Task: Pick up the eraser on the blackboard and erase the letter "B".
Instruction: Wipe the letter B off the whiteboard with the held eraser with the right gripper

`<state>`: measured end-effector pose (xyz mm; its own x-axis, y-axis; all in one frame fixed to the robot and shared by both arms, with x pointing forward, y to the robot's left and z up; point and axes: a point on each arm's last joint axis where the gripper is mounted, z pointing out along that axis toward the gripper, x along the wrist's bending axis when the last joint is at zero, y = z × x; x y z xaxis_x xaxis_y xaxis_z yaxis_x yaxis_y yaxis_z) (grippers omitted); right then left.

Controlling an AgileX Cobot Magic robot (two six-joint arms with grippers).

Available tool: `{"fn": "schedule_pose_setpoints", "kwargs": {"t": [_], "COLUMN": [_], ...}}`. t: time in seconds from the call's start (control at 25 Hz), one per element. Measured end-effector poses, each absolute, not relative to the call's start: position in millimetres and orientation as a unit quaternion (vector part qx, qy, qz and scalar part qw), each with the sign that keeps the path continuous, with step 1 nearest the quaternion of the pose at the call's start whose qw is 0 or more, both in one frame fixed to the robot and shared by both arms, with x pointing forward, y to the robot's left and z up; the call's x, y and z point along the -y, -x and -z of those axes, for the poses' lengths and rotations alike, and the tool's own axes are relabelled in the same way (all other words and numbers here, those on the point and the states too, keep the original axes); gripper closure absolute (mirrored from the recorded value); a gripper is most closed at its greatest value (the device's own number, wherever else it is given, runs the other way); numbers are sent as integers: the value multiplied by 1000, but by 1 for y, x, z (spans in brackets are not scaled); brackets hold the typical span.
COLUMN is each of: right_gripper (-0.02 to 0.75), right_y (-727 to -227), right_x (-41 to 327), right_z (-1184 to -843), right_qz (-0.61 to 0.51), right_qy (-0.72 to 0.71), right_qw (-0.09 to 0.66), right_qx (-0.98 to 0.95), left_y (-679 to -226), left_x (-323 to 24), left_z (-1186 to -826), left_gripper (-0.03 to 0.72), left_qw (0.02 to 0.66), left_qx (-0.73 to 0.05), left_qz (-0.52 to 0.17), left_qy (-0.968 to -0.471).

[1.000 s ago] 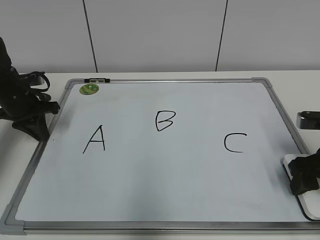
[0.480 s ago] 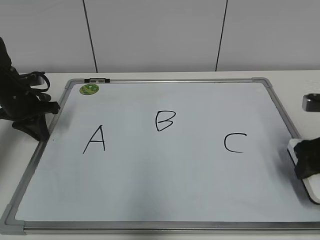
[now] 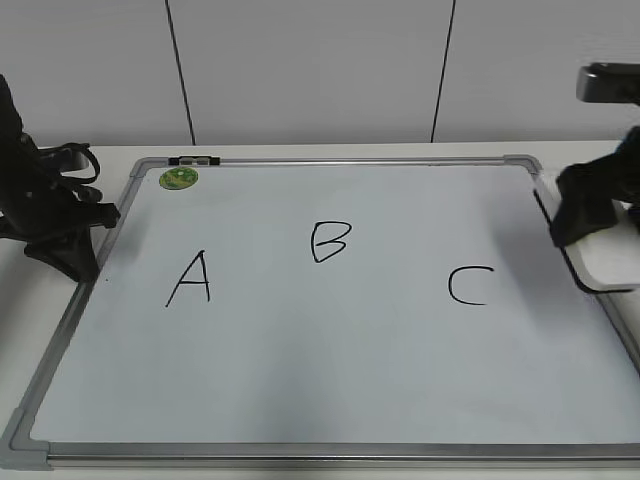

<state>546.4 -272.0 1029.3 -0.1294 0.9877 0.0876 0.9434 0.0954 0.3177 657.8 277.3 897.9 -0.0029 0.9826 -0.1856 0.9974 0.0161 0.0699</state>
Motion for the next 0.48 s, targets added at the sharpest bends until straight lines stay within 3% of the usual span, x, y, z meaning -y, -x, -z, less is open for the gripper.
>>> {"fn": "schedule_pose_setpoints", "kwargs": {"t": [0.2, 0.48], "right_gripper": [202, 202], "right_y": [-570, -618], "right_x": [230, 164], "right_z": [-1039, -1023], "right_qz": [-167, -148], "right_qy": [-605, -535], "right_qw": [76, 72], "right_qx": [-774, -828], "left_y": [-658, -658], "left_x": [-277, -277], "left_z": [-898, -898], "left_gripper": [638, 636], "left_qw": [91, 91], "left_qx": [-707, -707], "left_qz": [41, 41], "left_qy": [-700, -700]}}
